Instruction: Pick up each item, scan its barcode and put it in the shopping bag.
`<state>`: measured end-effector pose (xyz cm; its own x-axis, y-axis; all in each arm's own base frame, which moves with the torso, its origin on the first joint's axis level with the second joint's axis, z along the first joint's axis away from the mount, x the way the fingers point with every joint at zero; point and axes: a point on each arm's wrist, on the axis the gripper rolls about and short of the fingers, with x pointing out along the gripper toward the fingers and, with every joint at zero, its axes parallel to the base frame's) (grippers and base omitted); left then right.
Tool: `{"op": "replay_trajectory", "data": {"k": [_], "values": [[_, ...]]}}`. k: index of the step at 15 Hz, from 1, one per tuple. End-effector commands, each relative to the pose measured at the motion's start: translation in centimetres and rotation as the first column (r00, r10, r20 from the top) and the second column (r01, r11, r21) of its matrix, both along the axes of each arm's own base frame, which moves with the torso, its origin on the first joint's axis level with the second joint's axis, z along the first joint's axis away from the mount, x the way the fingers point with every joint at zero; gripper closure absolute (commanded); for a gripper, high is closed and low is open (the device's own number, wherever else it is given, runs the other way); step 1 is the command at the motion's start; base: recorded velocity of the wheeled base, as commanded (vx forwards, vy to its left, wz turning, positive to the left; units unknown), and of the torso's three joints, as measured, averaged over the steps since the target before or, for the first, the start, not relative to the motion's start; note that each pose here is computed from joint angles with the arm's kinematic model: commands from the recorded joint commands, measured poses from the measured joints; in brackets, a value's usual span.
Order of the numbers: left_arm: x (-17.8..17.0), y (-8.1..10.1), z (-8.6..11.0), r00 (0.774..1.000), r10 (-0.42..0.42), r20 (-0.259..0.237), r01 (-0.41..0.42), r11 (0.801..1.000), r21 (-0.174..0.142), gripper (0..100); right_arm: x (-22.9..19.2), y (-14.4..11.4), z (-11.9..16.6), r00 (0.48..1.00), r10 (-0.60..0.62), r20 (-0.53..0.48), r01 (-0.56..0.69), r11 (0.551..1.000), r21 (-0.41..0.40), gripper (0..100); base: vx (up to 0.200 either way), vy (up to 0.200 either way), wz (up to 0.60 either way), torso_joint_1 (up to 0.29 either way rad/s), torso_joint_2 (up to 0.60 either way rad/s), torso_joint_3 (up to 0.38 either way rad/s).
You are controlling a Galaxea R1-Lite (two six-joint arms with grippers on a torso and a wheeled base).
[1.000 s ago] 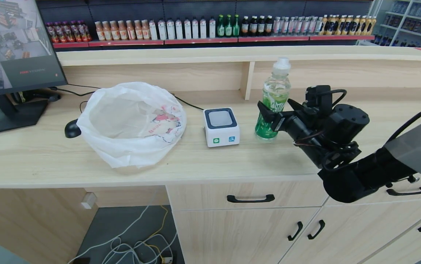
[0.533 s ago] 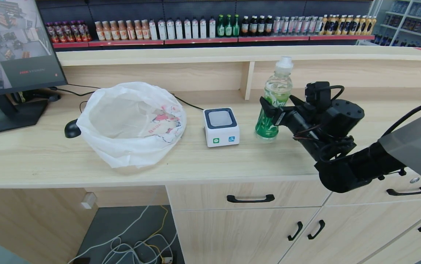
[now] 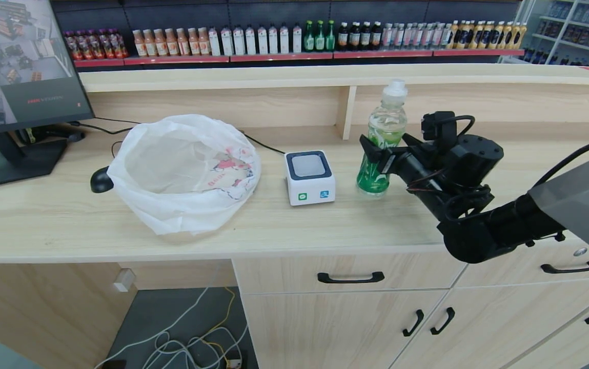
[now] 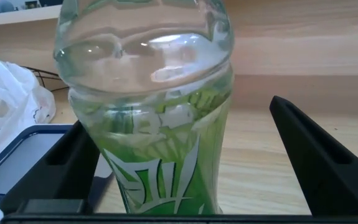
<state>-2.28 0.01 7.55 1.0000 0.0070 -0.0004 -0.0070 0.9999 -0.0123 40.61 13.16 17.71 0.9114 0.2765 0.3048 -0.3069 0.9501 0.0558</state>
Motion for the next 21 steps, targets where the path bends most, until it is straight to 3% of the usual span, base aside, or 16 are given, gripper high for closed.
{"op": "replay_trajectory", "data": {"k": [1,14,21], "values": [[0.0,0.0,0.0,1.000,0.001,0.000,-0.001,1.000,0.000,0,-0.2,0.0,0.5,1.000,0.000,0.012,0.000,1.000,0.004,0,0.000,0.000,0.00,0.000,0.00,0.000],[0.0,0.0,0.0,1.000,0.001,0.000,-0.001,1.000,0.000,0,0.1,1.1,-1.1,1.000,0.015,-0.026,-0.016,0.999,-0.030,0,0.000,0.000,0.00,0.000,0.00,0.000],[0.0,0.0,0.0,1.000,0.001,0.000,-0.001,1.000,0.000,0,1.2,1.5,0.5,1.000,0.021,-0.021,-0.021,1.000,-0.021,0,0.000,0.000,0.00,0.000,0.00,0.000]]}}
